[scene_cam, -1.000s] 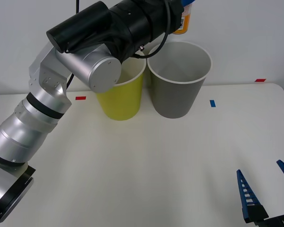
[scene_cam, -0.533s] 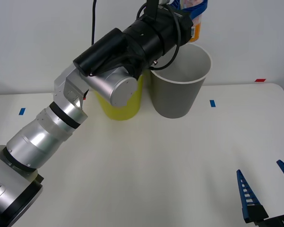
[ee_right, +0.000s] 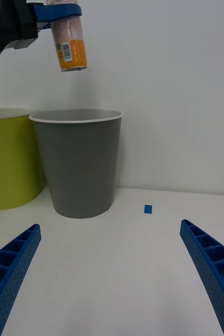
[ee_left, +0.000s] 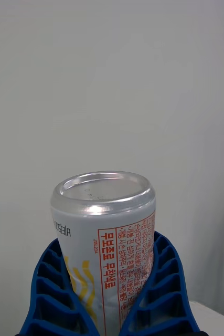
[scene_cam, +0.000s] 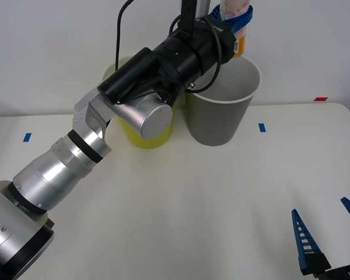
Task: Put cans in the gray bin and PET bottles in the light green bin.
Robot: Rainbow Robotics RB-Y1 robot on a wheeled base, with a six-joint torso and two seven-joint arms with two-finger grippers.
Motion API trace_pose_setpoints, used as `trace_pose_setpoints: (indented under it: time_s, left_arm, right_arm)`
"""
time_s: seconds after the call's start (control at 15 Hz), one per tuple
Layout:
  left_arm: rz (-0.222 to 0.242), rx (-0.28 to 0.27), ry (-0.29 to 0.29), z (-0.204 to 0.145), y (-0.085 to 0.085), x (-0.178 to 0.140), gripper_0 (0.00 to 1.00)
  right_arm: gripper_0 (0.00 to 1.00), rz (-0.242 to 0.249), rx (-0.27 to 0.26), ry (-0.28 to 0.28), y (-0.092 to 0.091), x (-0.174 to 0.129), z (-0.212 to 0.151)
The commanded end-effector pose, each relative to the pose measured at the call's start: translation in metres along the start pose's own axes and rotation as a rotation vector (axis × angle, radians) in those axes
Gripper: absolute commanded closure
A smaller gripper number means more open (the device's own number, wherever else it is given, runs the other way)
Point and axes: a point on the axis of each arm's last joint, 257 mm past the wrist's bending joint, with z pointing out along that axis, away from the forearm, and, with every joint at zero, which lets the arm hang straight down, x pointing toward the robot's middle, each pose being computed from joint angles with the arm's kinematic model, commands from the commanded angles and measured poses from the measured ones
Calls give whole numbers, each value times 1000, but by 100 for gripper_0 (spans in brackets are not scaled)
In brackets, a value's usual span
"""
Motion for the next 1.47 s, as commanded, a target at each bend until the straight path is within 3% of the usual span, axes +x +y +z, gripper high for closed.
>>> trace_pose_setpoints:
  time_s: [0.07,0.53,0.6,0.67,0.73,0.93,1.47]
  left_arm:
    - [56,-24,-4,-3,14,7,100]
    - [64,-24,-4,-3,14,7,100]
    - [60,-24,-2,-3,14,8,90]
    - [49,-25,1,-3,14,9,16]
    - [41,-25,0,-3,14,9,0]
    - [7,-25,-1,-3,14,8,0]
    - [-8,-25,-2,-2,13,8,0]
  right_arm:
    - [8,0,0,0,0,0,0]
    - [8,0,0,0,0,0,0]
    - [8,0,0,0,0,0,0]
    - [8,0,0,0,0,0,0]
    - [8,0,0,0,0,0,0]
    - [8,0,0,0,0,0,0]
    - [8,0,0,0,0,0,0]
